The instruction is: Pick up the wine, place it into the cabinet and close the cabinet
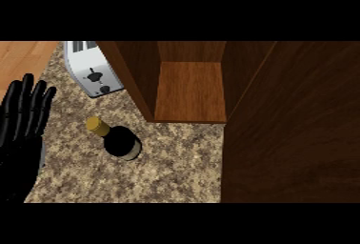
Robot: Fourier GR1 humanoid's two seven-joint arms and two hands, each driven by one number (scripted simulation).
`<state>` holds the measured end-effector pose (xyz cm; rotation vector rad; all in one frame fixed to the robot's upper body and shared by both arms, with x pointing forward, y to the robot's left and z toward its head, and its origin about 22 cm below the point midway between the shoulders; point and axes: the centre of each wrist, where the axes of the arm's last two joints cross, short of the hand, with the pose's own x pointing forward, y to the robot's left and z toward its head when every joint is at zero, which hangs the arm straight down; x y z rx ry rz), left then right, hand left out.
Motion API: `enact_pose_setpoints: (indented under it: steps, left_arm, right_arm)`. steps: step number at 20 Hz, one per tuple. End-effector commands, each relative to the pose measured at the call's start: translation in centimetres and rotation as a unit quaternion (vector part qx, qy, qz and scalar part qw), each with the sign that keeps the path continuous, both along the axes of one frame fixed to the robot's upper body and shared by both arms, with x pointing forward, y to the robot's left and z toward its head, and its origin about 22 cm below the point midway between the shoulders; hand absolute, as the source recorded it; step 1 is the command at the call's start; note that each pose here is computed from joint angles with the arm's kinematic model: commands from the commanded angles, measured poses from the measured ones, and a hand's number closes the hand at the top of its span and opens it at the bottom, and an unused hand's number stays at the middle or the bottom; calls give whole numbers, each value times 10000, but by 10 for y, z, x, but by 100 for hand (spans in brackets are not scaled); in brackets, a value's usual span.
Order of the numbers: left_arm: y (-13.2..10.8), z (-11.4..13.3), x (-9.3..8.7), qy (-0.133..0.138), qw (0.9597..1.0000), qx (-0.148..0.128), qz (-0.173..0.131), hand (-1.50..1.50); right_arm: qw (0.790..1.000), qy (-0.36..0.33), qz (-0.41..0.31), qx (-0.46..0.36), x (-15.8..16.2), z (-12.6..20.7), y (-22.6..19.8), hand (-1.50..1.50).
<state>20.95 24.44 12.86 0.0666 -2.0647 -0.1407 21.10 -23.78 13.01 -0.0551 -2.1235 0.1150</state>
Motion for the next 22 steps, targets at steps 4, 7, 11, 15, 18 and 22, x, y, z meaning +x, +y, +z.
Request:
enact_pose_setpoints:
  steps: [4,7,11,15,18,22]
  left_arm:
    - [-55,13,43,222,9982,-13,-564,-150]
    - [-67,-8,55,1191,9850,-712,-1025,-150]
    - [-108,27,52,1401,9779,-836,-1311,-150]
    - [-129,40,34,1434,9779,-883,-1238,-150]
    - [-135,50,8,1500,9750,-990,-1303,-150]
    - [-160,68,12,1391,9786,-829,-1271,-150]
  right_arm:
    - [9998,88,45,163,-24,-3,5,-150]
    - [9843,663,1631,121,-31,-9,35,-150]
    - [9783,820,1901,63,-59,2,33,-150]
    - [9809,822,1763,56,-76,18,17,-150]
    - [9796,859,1813,144,-103,38,26,-150]
    - [9785,871,1870,2,-108,59,19,-150]
